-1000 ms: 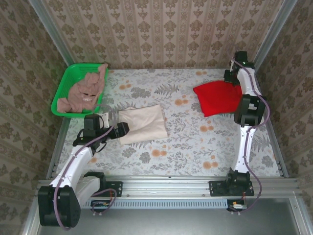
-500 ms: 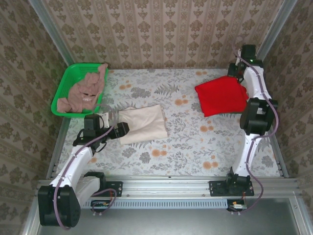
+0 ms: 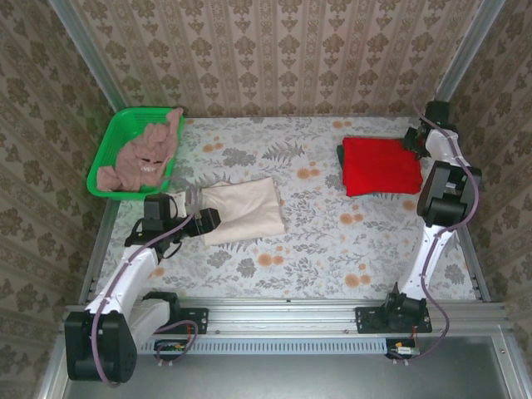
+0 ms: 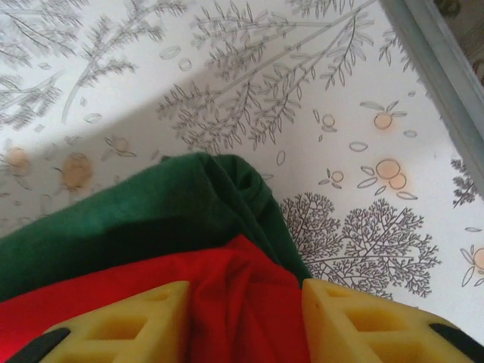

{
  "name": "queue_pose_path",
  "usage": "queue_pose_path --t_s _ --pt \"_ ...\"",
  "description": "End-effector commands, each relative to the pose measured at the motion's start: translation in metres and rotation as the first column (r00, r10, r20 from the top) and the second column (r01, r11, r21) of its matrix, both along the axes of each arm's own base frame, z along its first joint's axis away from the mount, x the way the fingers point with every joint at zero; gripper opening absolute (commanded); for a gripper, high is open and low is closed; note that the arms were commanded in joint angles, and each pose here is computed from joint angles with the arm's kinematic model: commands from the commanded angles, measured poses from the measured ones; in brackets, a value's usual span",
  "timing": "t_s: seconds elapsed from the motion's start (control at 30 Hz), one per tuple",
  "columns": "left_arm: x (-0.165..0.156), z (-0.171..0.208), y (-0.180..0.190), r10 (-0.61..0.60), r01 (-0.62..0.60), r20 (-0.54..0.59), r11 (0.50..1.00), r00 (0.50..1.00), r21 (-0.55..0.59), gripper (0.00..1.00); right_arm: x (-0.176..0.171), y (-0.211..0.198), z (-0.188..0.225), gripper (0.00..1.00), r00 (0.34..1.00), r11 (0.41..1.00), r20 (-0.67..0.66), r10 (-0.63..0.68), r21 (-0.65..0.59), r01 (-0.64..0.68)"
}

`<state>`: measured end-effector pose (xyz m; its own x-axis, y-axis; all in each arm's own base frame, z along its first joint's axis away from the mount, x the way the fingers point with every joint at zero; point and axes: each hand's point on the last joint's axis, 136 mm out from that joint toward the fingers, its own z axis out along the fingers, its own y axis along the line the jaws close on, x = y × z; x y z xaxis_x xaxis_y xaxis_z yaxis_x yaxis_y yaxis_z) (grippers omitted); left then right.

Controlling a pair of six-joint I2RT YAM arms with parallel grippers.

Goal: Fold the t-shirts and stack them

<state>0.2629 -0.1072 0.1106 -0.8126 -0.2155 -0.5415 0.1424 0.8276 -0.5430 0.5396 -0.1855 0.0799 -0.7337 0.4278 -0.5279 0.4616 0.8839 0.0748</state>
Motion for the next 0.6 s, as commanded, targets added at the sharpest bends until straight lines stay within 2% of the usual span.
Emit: queue_pose_path --t_s 0.0,0.1,0.17,0.27,0.37,0.57 --pt "0.005 0.014 -0.001 -0.017 0.017 0.042 1.0 0.999 -0.008 1.0 -0.01 -0.005 0.056 0.58 0.997 0.994 0.033 -0.072 -0.085 0.074" --pt "0.005 0.014 -0.001 -0.015 0.016 0.045 1.0 0.999 -0.01 1.0 -0.014 -0.002 0.07 0.91 0.991 0.992 0.099 -0.084 -0.09 0.093" --pt "0.005 0.015 -0.002 -0.018 0.018 0.046 1.0 0.999 -0.014 1.0 -0.005 0.005 0.053 0.97 0.994 0.998 0.091 -0.056 -0.01 0.057" --pt "0.005 0.017 -0.003 -0.021 0.023 0.051 1.0 0.998 -0.021 1.0 0.005 0.022 0.013 1.0 1.0 0.989 0.003 -0.01 0.147 0.009" --pt "0.005 0.018 -0.003 -0.02 0.021 0.054 0.999 0.998 -0.024 1.0 0.006 0.032 -0.017 1.0 0.999 0.975 -0.053 0.007 0.222 0.005" --pt "0.004 0.016 -0.003 -0.018 0.019 0.053 1.0 0.998 -0.023 1.0 -0.005 0.057 -0.035 1.0 0.995 0.94 -0.085 0.052 0.341 -0.02"
